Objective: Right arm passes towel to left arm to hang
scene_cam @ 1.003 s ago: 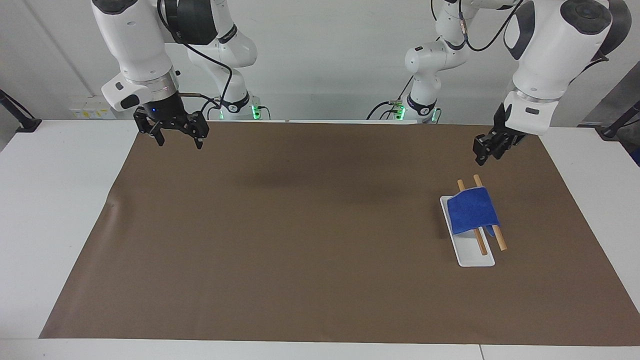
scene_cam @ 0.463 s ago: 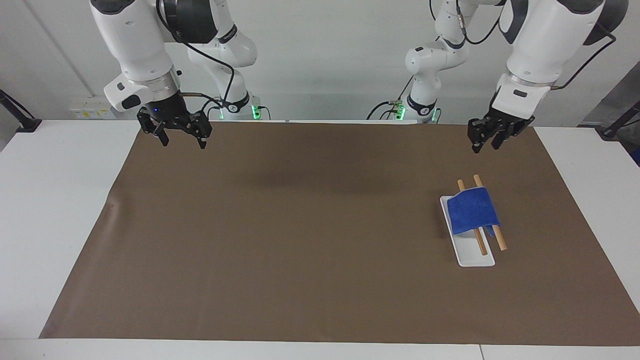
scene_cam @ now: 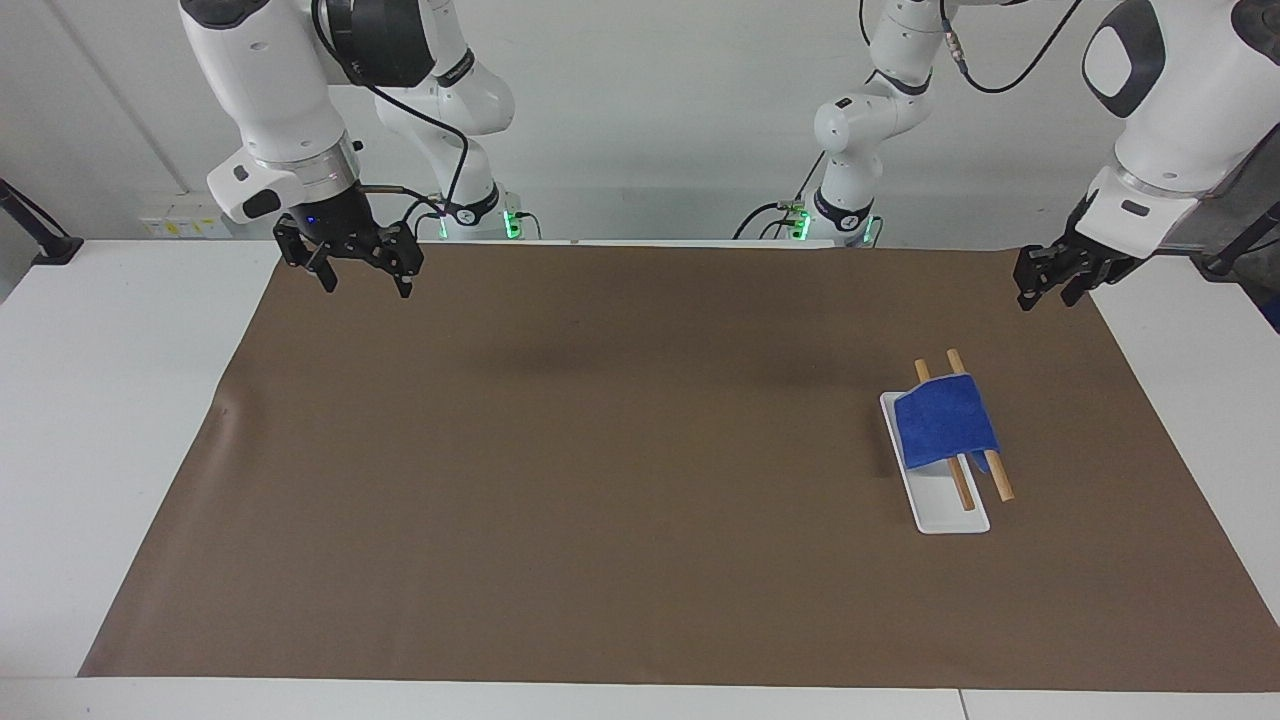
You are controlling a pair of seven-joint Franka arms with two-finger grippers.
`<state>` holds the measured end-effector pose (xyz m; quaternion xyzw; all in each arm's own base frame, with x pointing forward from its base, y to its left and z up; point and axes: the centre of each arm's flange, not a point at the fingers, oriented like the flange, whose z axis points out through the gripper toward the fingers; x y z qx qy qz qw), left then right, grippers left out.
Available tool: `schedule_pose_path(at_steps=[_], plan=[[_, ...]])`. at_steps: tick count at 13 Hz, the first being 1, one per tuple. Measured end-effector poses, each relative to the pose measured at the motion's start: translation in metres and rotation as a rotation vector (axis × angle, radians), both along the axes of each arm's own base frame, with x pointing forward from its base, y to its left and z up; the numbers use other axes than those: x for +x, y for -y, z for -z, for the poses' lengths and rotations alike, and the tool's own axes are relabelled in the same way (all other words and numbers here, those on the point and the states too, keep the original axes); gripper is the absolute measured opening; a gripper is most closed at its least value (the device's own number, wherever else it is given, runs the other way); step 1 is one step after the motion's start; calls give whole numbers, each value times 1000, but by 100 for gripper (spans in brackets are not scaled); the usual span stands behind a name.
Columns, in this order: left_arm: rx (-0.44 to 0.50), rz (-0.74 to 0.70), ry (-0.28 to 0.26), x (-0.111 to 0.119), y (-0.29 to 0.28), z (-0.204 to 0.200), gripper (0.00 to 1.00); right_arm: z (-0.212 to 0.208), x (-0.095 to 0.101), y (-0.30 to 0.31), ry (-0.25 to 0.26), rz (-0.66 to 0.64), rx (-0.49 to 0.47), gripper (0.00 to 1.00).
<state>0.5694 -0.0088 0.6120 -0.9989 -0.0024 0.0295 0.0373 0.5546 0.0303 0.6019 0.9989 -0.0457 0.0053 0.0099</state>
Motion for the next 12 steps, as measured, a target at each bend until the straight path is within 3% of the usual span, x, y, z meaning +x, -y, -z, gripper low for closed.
schedule_pose_path(at_steps=[3, 12], plan=[[7, 15, 4, -5, 10, -2, 100, 0, -4, -6, -21, -11, -1, 100], [11, 1, 3, -6, 3, -2, 100, 0, -4, 2, -22, 4, -1, 100]])
